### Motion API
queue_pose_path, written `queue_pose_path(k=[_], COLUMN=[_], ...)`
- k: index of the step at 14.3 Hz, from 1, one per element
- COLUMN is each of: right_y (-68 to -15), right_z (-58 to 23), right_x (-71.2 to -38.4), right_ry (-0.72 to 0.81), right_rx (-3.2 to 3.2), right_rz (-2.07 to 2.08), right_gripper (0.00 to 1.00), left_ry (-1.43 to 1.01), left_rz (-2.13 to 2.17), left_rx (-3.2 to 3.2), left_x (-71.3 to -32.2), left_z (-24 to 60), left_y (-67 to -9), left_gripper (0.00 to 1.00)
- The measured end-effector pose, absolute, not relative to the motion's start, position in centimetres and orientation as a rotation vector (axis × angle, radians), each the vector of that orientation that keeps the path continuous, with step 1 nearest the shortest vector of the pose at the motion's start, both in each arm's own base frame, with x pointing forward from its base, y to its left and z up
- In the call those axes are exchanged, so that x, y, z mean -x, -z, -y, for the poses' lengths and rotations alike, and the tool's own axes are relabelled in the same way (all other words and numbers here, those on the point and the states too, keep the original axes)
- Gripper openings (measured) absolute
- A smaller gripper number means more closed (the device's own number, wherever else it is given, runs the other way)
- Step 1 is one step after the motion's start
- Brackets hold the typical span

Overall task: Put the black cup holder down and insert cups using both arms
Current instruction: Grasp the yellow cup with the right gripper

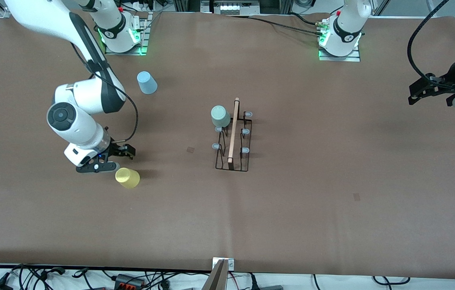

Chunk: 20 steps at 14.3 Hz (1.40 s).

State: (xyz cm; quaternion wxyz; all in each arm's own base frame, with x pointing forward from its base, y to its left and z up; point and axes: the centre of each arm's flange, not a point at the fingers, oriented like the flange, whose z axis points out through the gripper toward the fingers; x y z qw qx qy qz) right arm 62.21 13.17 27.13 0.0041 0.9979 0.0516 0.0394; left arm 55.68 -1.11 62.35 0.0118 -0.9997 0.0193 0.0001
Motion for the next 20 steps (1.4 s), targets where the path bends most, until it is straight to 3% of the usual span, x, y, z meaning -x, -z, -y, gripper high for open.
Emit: queue_pose_path(k=[6, 18, 20], right_y=[-24.1, -22.0, -21.6], right_z=[-12.7, -12.9, -13.0], right_x=[-63.5, -64.3, -64.5], right_ry=[-0.293, -0.391, -0.402], right_rx=[-3.124, -3.128, -3.129], right_rz=[-0.176, -0.179, -0.180], right_gripper=[1.00, 1.00, 0.92], left_ry=[0.000, -0.001, -0.001], left_rz=[-0.057, -0.056, -0.056], left_rx=[3.118, 3.118, 3.118], left_x=[-55.7, -55.7, -55.7], left_z=[1.0, 1.0, 1.0], left_y=[-62.4, -62.3, -62.3], left_gripper=[1.00, 1.00, 1.00])
